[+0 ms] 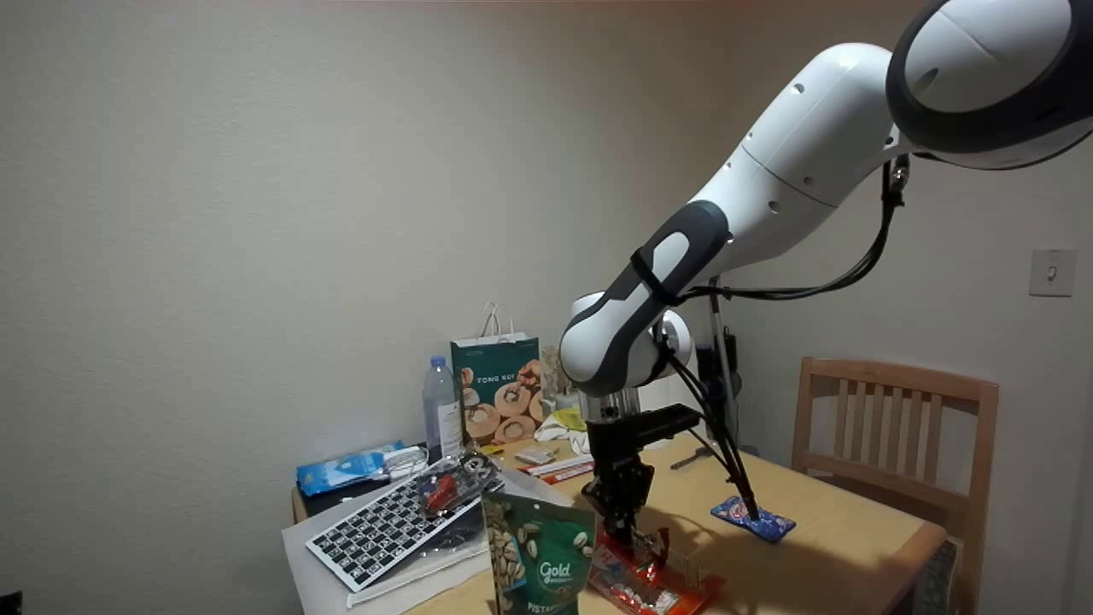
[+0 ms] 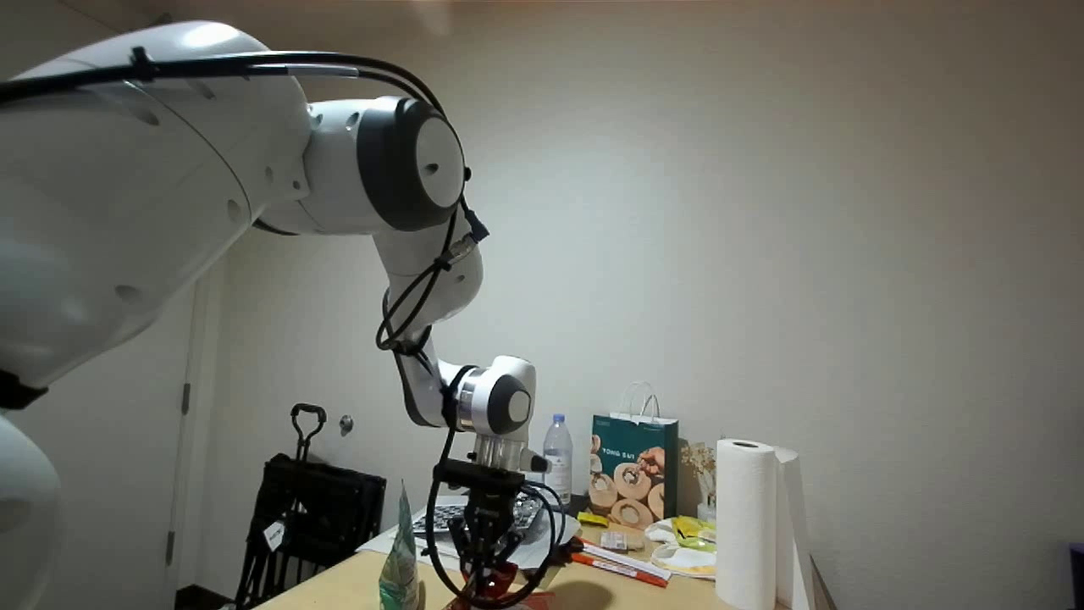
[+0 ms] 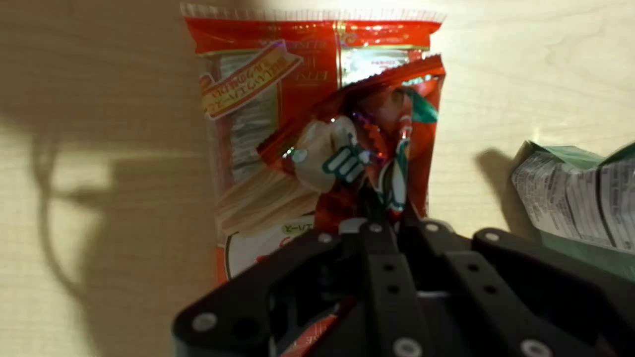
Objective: Pick up the small red plastic and put on top of the big red plastic
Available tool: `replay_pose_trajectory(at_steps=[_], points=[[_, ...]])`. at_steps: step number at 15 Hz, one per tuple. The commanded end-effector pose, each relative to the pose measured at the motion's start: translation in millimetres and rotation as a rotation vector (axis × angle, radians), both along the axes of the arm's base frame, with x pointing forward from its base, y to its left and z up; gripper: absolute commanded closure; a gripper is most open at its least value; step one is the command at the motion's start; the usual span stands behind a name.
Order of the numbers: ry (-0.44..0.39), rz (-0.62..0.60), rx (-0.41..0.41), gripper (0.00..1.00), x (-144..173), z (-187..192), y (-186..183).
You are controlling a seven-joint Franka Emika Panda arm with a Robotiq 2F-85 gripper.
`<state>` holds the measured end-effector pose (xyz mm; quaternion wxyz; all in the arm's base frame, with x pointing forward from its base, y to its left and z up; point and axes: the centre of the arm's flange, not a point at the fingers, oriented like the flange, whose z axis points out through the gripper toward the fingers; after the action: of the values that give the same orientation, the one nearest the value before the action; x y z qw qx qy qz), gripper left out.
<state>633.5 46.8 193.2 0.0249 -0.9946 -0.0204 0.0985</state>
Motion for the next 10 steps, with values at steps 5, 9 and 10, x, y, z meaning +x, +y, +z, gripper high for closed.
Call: replay_pose_trajectory(at_steps=[5, 9, 10], points=[[0.055, -0.012, -0.016, 0.66, 0, -19, -11], [0.063, -0.011, -0.020, 0.42, -1, -21, -8], [0.061, -0.011, -0.022, 0.34, -1, -19, -7]])
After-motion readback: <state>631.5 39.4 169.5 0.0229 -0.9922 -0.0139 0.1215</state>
